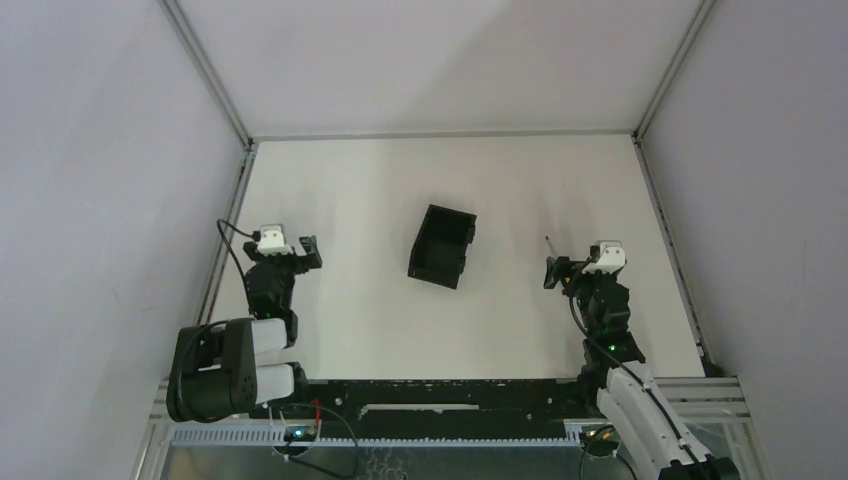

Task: Put the screwdriver in the bin

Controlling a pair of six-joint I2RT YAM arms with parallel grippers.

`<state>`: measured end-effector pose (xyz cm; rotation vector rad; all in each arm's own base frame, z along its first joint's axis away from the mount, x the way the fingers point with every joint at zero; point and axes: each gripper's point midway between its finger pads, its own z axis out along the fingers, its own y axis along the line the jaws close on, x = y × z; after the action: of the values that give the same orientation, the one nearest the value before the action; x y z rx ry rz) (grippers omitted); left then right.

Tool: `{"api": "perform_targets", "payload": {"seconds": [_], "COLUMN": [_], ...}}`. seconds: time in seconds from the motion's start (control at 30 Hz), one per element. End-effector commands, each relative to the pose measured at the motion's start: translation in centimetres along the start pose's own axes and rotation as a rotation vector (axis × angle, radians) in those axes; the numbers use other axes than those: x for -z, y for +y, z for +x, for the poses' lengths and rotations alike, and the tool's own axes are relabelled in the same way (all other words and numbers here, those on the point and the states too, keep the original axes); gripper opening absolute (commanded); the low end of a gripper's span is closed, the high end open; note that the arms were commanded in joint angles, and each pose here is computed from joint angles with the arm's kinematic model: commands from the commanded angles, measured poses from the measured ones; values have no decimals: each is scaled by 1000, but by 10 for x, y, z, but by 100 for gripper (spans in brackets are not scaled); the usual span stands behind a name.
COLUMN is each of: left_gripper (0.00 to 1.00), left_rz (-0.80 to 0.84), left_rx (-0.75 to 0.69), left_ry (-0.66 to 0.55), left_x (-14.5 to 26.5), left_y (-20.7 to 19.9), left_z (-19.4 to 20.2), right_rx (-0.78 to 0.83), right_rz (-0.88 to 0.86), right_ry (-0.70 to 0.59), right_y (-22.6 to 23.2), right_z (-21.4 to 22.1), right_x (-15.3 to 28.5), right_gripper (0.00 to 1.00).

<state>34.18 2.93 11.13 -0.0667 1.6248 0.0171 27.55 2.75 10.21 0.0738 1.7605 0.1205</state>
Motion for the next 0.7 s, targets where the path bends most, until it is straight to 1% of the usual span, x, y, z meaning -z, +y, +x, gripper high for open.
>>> {"api": "perform_targets", "payload": {"seconds": [0.0,0.2,0.27,0.37,0.4,0.43,0.47,0.57,0.67], "left_gripper": [100,100,100,100,100,100,100,100,100], "left_rz": [1,1,1,0,1,2,2,1,0], "left_rx": [-24,-24,-24,-24,-24,-24,-24,-24,-24], "left_ry": [-78,-80,-79,-79,-79,-79,-80,-80,-79], "left_x": [-10,-10,-10,-10,-10,-10,-10,-10,-10], "left_y": [0,0,0,0,0,0,-1,0,0], "left_z": [-27,-28,-28,-28,-28,-28,-28,-28,-28], "right_rx": [-20,-6,-13,-26,-26,-18,-17,15,12], "right_rz": [-3,6,9,16,25,54,76,154,180], "right_ry": [-56,-58,-62,-51,-56,16,22,297,487], "right_y": [2,0,1,4,5,2,1,-10,-15], "right_z": [-16,-18,-24,-47,-68,-65,-83,-66,-55], "right_x": [-2,-3,-4,-6,-8,-10,-12,-14,-17], "right_gripper": [100,100,100,100,100,100,100,100,100]}}
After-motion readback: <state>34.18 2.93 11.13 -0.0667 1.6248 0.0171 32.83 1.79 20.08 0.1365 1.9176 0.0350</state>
